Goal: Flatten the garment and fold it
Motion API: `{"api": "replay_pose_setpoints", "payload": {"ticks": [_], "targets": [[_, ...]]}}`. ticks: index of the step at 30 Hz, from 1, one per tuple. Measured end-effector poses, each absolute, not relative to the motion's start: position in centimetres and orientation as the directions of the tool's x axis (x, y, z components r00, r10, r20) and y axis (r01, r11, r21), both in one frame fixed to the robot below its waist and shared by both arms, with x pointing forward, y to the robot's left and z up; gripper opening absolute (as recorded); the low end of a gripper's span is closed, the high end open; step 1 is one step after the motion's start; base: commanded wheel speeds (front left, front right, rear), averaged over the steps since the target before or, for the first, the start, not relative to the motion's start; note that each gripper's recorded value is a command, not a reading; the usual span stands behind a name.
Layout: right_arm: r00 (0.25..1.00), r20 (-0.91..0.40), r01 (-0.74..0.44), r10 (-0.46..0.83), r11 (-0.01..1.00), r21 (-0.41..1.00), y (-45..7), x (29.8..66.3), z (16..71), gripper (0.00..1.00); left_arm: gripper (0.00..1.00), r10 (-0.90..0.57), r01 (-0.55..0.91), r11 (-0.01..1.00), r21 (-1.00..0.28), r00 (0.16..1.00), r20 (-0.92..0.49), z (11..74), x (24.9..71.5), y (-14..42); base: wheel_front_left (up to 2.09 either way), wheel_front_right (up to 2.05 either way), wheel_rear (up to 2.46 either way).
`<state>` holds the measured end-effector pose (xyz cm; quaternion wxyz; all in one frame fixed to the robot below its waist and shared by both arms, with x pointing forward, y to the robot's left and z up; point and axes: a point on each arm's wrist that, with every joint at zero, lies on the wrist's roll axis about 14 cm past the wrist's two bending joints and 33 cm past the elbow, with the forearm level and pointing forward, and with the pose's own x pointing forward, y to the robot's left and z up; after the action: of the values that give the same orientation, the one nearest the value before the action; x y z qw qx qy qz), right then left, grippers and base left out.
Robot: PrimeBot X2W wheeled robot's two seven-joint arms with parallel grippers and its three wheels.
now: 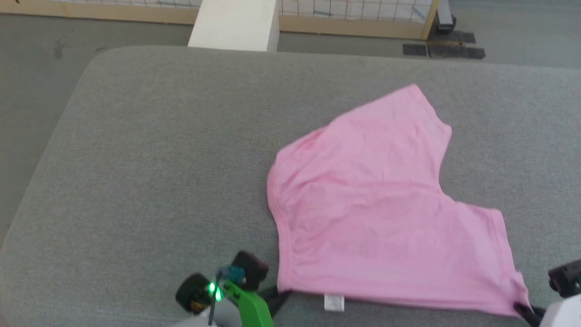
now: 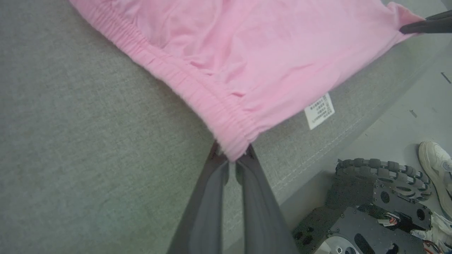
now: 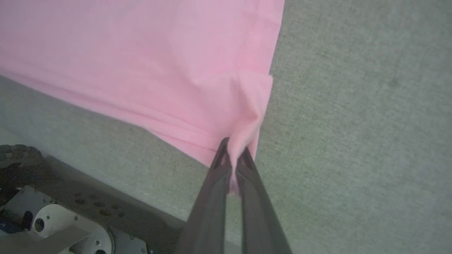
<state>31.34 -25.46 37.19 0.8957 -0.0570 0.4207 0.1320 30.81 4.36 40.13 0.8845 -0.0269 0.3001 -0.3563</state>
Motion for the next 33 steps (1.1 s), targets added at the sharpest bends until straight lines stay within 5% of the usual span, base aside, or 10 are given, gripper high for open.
{"api": "replay_pose_setpoints", "payload": {"ticks": [3, 14, 23, 33], "targets": [[0.586, -0.787, -0.289, 0.194, 0.957, 0.021, -25.7, 30.2, 37.4, 0.0, 0.0, -0.644, 0.596, 0.749, -0.288, 0.556, -0.525, 39.8, 28.9, 4.2, 0.0, 0.0, 0.0], [0.743, -0.63, -0.283, 0.224, 0.959, 0.007, -25.3, 35.6, 42.6, 0.0, 0.0, -0.641, 0.592, 0.758, -0.274, 0.598, -0.482, 41.3, 29.7, 4.1, 0.0, 0.0, 0.0], [0.841, -0.47, -0.342, 0.269, 0.936, -0.077, -22.9, 44.1, 47.8, 0.0, 0.0, -0.674, 0.661, 0.728, -0.181, 0.643, -0.363, 45.8, 34.6, 3.4, 0.0, 0.0, 0.0], [0.825, -0.48, -0.408, 0.298, 0.902, -0.14, -18.1, 53.9, 47.9, 0.0, 0.0, -0.655, 0.637, 0.75, -0.176, 0.679, -0.333, 46.7, 39.8, 5.1, 0.0, 0.0, 0.0]]}}
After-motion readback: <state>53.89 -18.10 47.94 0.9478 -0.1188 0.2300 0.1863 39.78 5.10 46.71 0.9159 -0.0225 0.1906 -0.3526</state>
